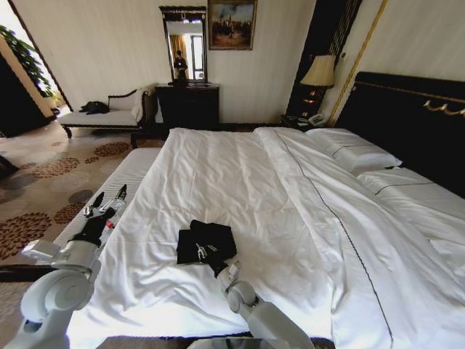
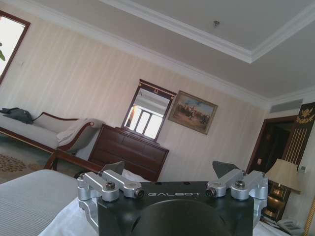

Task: Fold the clothes on the bed.

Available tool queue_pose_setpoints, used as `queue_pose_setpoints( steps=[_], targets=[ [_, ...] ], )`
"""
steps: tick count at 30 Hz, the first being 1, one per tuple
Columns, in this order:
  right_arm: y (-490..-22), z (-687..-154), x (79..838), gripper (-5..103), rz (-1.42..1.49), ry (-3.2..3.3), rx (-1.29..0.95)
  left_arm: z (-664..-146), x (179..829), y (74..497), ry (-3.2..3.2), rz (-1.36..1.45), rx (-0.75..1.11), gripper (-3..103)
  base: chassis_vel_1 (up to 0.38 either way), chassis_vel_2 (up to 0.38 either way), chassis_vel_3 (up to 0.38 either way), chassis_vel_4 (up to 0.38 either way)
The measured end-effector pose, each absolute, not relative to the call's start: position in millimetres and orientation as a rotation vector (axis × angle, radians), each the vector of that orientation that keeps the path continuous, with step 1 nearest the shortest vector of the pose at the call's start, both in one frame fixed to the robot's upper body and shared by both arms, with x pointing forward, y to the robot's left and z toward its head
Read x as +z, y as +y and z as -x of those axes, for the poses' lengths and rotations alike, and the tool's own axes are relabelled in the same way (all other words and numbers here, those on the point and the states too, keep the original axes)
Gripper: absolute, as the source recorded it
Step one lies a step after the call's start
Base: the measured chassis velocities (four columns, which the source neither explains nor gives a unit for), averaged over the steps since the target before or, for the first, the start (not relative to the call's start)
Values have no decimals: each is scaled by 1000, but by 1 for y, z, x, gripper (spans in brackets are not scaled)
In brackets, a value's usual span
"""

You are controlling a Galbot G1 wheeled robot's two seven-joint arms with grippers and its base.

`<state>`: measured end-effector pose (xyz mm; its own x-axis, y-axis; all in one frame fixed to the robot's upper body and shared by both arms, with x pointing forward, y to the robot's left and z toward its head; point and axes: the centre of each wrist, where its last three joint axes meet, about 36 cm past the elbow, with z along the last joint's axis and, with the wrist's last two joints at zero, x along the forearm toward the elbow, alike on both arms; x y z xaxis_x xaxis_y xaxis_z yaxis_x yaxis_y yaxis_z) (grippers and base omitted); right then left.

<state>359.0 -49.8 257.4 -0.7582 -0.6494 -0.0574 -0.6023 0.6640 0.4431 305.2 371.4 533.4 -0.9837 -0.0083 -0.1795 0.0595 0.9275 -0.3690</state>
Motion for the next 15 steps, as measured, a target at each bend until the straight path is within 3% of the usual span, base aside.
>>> queue_pose_setpoints(
  steps=[4, 7, 9, 11, 14, 15],
  targets=[
    [-49, -357, 254, 2, -1031, -2774, -658, -305, 533, 371, 2908, -38, -566, 100, 0, 0, 0, 0],
    [-49, -355, 253, 7, -1045, -2779, -667, -305, 533, 371, 2908, -36, -566, 100, 0, 0, 0, 0],
    [-47, -351, 257, 23, -1106, -2796, -706, -305, 532, 372, 2910, -33, -569, 100, 0, 0, 0, 0],
    [-46, -350, 258, 23, -1124, -2801, -717, -305, 532, 371, 2910, -34, -571, 100, 0, 0, 0, 0],
    [-44, -346, 264, 39, -1169, -2823, -761, -305, 531, 370, 2911, -36, -578, 100, 0, 0, 0, 0],
    [-44, -344, 266, 39, -1179, -2827, -779, -305, 530, 370, 2912, -35, -578, 100, 0, 0, 0, 0]
  ],
)
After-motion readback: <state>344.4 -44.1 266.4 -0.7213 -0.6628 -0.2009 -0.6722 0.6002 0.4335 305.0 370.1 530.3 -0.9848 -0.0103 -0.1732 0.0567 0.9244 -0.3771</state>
